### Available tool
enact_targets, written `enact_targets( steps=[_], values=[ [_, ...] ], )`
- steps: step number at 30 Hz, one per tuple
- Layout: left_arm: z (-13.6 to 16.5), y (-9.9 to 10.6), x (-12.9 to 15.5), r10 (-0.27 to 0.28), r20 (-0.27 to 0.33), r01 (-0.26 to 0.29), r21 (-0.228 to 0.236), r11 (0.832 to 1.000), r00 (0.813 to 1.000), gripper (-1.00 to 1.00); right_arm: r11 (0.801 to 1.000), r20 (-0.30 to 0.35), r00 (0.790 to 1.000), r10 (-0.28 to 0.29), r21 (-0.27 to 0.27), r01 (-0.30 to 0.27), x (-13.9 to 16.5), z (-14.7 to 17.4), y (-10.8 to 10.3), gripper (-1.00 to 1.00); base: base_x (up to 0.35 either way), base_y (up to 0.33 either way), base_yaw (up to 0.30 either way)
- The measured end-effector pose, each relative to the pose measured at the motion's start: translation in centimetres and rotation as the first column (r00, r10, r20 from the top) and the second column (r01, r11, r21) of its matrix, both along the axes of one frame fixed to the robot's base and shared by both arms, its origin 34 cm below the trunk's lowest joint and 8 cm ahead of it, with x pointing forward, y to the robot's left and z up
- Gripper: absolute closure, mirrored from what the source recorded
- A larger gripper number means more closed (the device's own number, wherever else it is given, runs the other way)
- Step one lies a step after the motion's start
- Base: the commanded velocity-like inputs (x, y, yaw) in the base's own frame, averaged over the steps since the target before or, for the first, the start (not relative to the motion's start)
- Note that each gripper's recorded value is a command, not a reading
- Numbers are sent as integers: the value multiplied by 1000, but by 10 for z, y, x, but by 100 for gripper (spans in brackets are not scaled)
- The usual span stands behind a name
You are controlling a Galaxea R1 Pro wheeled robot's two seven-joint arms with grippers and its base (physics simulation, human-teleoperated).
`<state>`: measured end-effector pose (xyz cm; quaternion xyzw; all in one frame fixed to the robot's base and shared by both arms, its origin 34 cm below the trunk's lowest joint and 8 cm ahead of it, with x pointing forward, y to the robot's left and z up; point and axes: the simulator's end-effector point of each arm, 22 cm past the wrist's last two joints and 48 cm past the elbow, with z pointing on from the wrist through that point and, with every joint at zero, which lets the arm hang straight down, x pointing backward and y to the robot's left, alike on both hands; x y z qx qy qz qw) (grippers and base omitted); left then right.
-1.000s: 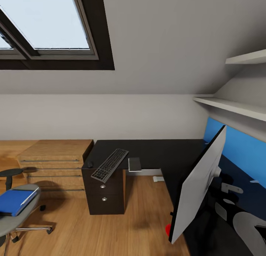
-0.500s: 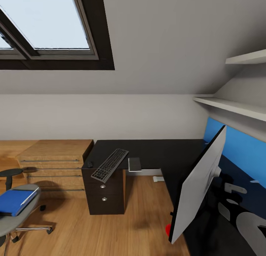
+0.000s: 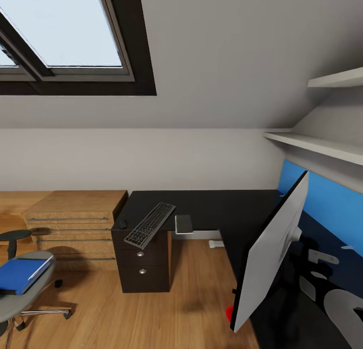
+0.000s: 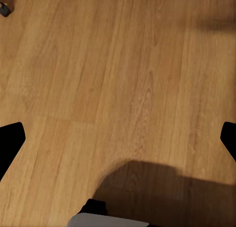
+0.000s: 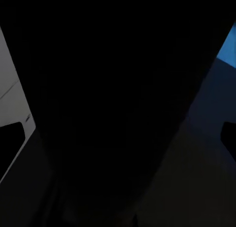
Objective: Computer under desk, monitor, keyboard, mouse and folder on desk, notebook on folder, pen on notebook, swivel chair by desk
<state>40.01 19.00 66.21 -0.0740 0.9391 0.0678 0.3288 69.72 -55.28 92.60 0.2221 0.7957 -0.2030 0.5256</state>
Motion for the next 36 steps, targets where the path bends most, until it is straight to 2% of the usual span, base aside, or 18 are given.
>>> enact_targets(
  steps=[4,5,36],
  values=[
    [0,0,0,0,0,0,0,1000,1000,-100,1000,0,1000,0,0,0,0,0,0,-100,0,0,0],
    [0,0,0,0,0,0,0,1000,1000,-100,1000,0,1000,0,0,0,0,0,0,100,0,0,0],
    [0,1,0,2,0,-2,1,1000,1000,-100,1000,5,1000,-4,3,4,0,1,0,100,0,0,0]
  ],
)
